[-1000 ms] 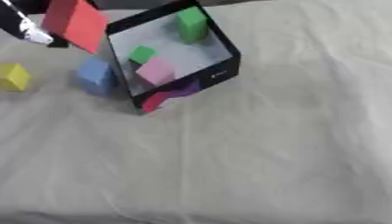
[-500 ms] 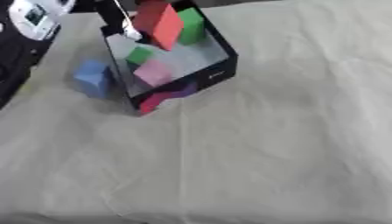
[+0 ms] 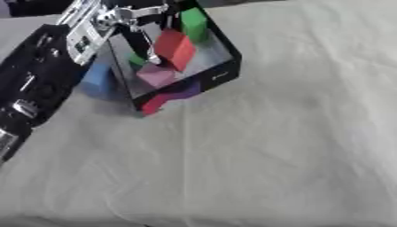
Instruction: Pick up objects on the table and place them in the box.
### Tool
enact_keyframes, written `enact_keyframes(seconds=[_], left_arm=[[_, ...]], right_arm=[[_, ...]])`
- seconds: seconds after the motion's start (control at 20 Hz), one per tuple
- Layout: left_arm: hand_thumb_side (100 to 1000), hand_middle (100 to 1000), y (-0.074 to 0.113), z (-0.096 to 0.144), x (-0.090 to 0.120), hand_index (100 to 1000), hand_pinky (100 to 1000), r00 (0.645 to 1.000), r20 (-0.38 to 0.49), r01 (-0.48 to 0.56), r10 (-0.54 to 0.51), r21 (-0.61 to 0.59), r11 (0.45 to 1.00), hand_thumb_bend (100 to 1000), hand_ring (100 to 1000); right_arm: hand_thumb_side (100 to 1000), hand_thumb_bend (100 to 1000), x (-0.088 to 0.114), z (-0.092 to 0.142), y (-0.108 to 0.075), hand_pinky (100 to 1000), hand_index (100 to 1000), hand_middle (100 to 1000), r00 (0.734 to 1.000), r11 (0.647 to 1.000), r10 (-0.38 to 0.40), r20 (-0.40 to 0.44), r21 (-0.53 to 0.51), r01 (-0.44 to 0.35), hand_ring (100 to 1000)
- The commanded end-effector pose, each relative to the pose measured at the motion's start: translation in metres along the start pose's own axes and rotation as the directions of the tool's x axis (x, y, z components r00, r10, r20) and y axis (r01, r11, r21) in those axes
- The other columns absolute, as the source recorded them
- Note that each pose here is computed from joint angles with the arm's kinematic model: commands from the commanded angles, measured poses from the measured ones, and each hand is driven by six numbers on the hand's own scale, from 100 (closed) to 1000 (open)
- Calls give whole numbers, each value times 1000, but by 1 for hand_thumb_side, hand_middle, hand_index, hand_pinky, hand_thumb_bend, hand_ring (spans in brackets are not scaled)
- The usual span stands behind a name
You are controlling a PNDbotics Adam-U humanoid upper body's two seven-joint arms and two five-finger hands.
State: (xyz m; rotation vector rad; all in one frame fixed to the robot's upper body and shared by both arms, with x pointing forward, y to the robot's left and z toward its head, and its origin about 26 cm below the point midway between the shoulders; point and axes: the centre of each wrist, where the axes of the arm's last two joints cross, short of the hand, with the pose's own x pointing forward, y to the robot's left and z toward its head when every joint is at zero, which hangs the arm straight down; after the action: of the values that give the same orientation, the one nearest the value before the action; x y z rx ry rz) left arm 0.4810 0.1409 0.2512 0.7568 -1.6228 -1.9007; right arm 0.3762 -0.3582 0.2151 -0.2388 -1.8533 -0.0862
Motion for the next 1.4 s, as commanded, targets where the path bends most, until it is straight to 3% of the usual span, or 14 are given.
enact_keyframes(seconds=[0.05, 0.15, 0.3, 0.4, 0.55, 0.75, 0.9, 1.15, 1.3, 1.35, 1.4], left_arm=[[257, 768, 12, 5, -3, 842, 794, 999, 0, 37, -37, 16, 999, 1000, 756], [308, 777, 15, 8, -5, 854, 817, 999, -4, 37, -37, 26, 999, 1000, 777], [271, 744, 22, 16, -10, 819, 793, 1000, -8, 4, -3, 85, 996, 988, 751], [258, 723, 32, 26, -16, 795, 780, 1000, -14, -23, 26, 131, 991, 905, 736], [222, 717, 55, 49, -31, 773, 777, 996, -40, -70, 79, 184, 980, 849, 732], [268, 757, 83, 91, -61, 808, 814, 986, -126, -87, 110, 174, 981, 821, 772], [278, 759, 88, 120, -84, 814, 823, 964, -211, -141, 160, 102, 985, 772, 776], [276, 769, 90, 167, -107, 820, 834, 936, -298, -184, 187, 38, 982, 830, 791], [232, 773, 84, 189, -116, 819, 838, 917, -352, -197, 185, 3, 980, 857, 797], [100, 771, 82, 195, -120, 817, 840, 910, -370, -204, 188, -4, 979, 827, 799], [199, 772, 79, 201, -123, 814, 842, 901, -390, -211, 190, -12, 977, 882, 801]], right_arm=[[515, 291, 10, -1, -4, 741, 787, 703, 999, 1000, 15, 28, -2, -15, 802], [516, 289, 9, 0, -5, 742, 787, 703, 1000, 1000, 17, 25, -5, -17, 802], [516, 288, 10, 0, -6, 741, 787, 704, 999, 1000, 20, 28, -6, -20, 802], [514, 287, 11, 0, -7, 742, 787, 704, 999, 1000, 22, 30, -7, -21, 802], [514, 286, 12, 0, -10, 741, 787, 704, 999, 1000, 26, 35, -16, -25, 802], [514, 287, 12, 1, -13, 741, 787, 704, 999, 999, 33, 35, -25, -32, 803], [513, 286, 14, 2, -16, 741, 787, 704, 998, 999, 40, 39, -31, -39, 803], [515, 287, 15, 2, -20, 741, 787, 704, 998, 998, 50, 44, -41, -48, 803], [517, 282, 17, 2, -21, 741, 787, 704, 997, 998, 54, 48, -45, -52, 803], [523, 263, 17, 2, -21, 741, 787, 704, 997, 998, 55, 50, -45, -53, 803], [519, 280, 18, 2, -21, 741, 787, 704, 997, 997, 57, 52, -46, -54, 803]])
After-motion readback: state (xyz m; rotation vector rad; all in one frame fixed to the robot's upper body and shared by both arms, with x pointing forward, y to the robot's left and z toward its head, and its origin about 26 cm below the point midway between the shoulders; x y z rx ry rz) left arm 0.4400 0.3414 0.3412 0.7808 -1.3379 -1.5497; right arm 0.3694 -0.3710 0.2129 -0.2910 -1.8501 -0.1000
